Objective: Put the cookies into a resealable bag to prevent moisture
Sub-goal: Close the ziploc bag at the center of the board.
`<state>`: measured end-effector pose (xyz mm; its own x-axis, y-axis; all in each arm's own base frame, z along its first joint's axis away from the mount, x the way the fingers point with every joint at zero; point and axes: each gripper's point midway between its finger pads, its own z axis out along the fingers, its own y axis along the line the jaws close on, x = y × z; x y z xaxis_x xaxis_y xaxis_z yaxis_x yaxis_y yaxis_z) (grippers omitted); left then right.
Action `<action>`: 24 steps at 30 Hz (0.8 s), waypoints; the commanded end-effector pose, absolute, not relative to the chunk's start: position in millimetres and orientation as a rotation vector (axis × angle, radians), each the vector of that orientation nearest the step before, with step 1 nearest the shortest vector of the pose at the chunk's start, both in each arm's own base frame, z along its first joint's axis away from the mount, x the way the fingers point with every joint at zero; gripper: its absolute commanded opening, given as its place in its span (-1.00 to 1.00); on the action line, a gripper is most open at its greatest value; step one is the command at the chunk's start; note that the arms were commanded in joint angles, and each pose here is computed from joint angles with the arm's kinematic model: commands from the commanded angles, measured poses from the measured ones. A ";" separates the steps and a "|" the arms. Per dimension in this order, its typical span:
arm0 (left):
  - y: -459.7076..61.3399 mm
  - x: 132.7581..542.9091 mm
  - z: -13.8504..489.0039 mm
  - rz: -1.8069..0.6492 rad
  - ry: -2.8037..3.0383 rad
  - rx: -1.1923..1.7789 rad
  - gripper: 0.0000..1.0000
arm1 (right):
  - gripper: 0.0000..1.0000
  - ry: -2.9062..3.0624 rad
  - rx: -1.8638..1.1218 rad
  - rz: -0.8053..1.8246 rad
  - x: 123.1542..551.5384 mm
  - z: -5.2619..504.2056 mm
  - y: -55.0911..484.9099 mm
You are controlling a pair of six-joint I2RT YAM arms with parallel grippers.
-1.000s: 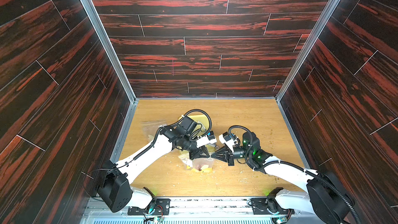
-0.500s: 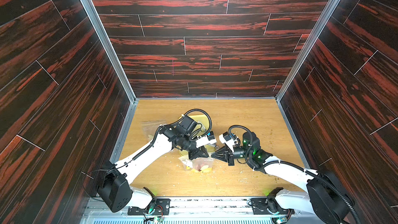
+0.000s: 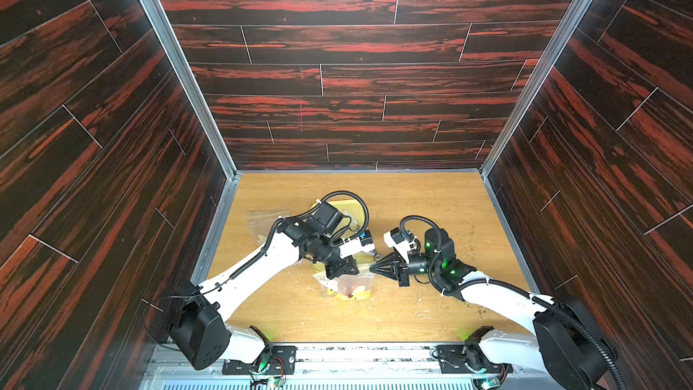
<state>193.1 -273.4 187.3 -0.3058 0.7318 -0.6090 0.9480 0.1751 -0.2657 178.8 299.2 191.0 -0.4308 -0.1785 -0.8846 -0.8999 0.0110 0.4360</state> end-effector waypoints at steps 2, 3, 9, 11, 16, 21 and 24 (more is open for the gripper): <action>-252.6 189.5 187.5 -0.773 2.194 1.609 -0.69 | -1.00 1.673 -1.102 1.473 180.7 189.9 292.9; -251.1 189.1 187.1 -0.766 2.200 1.607 -0.59 | -1.00 1.674 -1.102 1.475 180.7 189.8 292.6; -244.3 190.7 190.1 -0.734 2.207 1.592 -1.00 | -1.00 1.682 -1.097 1.479 181.2 188.5 290.6; -240.6 190.6 190.7 -0.733 2.214 1.579 -0.86 | -1.00 1.684 -1.093 1.478 181.8 188.5 289.9; -230.8 190.4 192.8 -0.713 2.224 1.538 -0.66 | -1.00 1.690 -1.087 1.475 183.4 187.2 288.3; -223.5 190.3 196.0 -0.704 2.237 1.496 -1.00 | -1.00 1.694 -1.079 1.473 184.7 186.8 286.9; -218.0 191.1 192.7 -0.675 2.255 1.475 -0.56 | -1.00 1.686 -1.080 1.472 184.8 188.8 286.4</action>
<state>198.4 -232.8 196.8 -0.3669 0.7365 -0.5683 0.9296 0.3130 -0.1946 187.9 290.6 190.6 -0.4434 -0.1653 -0.8809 -0.8953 0.0343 0.4442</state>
